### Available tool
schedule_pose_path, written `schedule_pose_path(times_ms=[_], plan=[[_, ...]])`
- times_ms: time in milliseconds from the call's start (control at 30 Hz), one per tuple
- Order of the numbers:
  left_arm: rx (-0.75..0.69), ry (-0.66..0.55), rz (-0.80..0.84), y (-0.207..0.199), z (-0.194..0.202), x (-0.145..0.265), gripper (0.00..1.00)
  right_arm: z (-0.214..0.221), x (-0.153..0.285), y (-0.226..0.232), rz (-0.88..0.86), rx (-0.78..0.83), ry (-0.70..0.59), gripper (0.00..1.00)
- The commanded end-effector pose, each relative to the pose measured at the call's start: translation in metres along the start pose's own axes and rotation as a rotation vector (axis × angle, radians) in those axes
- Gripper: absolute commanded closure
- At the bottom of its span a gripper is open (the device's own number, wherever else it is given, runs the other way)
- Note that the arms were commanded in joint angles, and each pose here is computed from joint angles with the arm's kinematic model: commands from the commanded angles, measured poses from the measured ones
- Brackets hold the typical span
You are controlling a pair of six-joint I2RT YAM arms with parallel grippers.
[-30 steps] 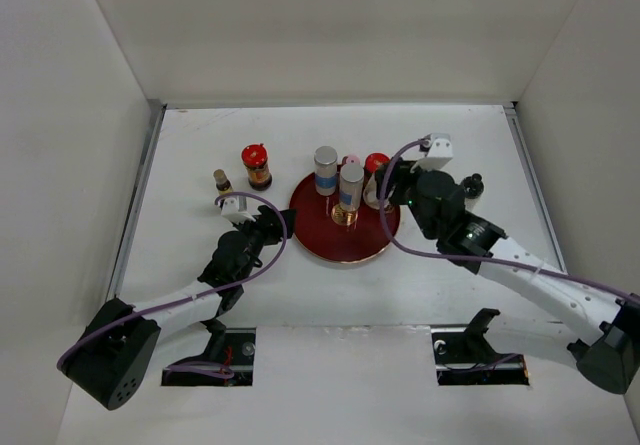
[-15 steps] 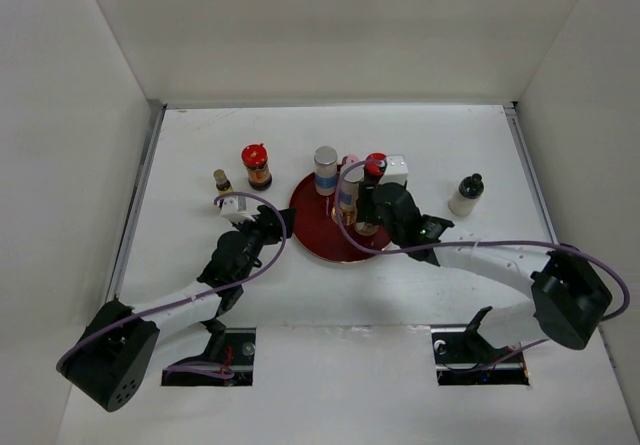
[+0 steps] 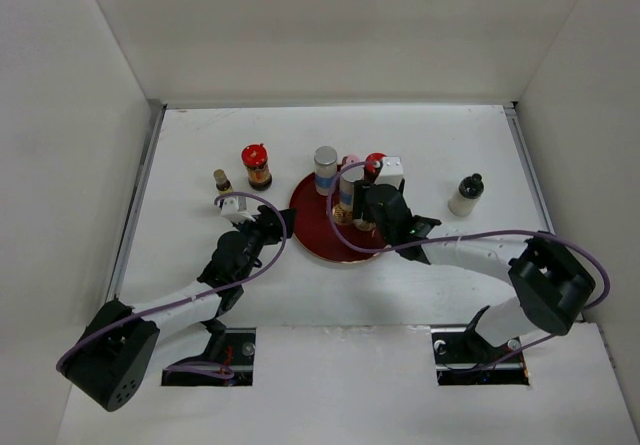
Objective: Organize the condiment bottles
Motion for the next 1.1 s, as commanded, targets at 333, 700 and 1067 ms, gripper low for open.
schedule_pose_path(times_ms=[333,700,1067], plan=[[0.018,-0.082,0.049,-0.015,-0.022,-0.006,0.32,-0.078,0.052,-0.001,-0.098,-0.157,-0.211,0.44],[0.023,-0.084,0.051,-0.015,-0.022,-0.004,0.32,-0.126,0.047,-0.174,0.581,-0.262,-0.374,0.23],[0.026,-0.059,0.061,-0.018,-0.016,-0.008,0.32,-0.115,0.006,-0.209,0.598,-0.272,-0.196,0.08]])
Point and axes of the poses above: each gripper's point midway between its finger pads, its own x axis back along the fingers, its own y axis along the line the jaws close on, z = x × y, the point moved 5 cm from there along x, back along the fingers, and after that the axes turned 12 degrees about -x, right-handed, at the moved point
